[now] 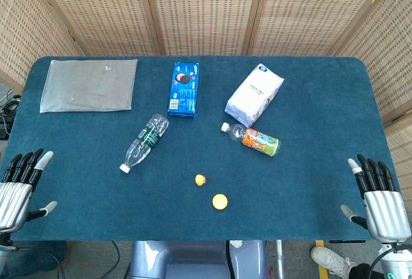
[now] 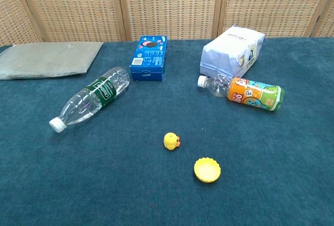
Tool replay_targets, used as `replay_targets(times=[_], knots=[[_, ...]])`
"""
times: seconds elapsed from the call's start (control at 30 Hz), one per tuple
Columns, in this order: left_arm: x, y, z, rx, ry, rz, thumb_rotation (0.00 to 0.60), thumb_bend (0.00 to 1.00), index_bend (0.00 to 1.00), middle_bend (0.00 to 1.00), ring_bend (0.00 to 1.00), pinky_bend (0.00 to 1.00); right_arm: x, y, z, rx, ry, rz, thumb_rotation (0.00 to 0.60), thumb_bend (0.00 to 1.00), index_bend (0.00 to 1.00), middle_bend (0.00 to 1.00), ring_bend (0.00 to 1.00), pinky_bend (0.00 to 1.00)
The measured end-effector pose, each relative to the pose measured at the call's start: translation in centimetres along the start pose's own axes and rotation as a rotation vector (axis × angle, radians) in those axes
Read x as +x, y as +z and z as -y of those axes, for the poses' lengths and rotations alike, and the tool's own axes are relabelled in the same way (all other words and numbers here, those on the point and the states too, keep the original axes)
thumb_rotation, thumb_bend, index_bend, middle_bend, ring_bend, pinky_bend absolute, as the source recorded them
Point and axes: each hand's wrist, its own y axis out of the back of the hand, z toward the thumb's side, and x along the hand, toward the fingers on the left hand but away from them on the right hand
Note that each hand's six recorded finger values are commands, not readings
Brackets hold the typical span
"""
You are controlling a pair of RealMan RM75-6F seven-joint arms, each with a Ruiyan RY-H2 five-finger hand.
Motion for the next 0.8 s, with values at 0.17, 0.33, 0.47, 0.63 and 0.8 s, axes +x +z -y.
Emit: replay_targets(times=[0.17,0.33,0.47,0.63,0.8], knots=[[0.1,0.0,0.0,-0.001,-0.003,0.0,0.6,0.06,0.0,0.0,0.0,0.0,0.0,0.1,0.2,0.001,0.007,0.0,0.6,0.0,0.03,0.0,0.0,0.0],[0.2,-0.1,0.2,-0.004,-0.006,-0.001,0.6,0.06,0.0,0.0,0.0,0.0,-0.1,0.5,0.7,0.002,0.026,-0.016,0.6,0.0,0.05,0.0,0.0,0.0],[0.4,0.0,0.3,-0.002,-0.006,0.001,0.6,0.06,0.0,0.0,0.0,0.0,-0.7,1.4,1.1,0.024,0.035,-0.057,0.6,0.0,0.09,0.0,0.0,0.0],[0.8,0.2,0.5,0.004,-0.003,0.002,0.6,0.06,0.0,0.0,0.0,0.0,-2.8,3.6,2.2,0.033,0.083,-0.152,0.6,0.0,0.18,0.0,0.0,0.0],[1.0,0.3,0.5,0.004,0.014,0.001,0.6,0.06,0.0,0.0,0.0,0.0,-6.4,7.5,3.4,0.014,0.16,-0.303,0.6,0.0,0.22,0.0,0.0,0.0]])
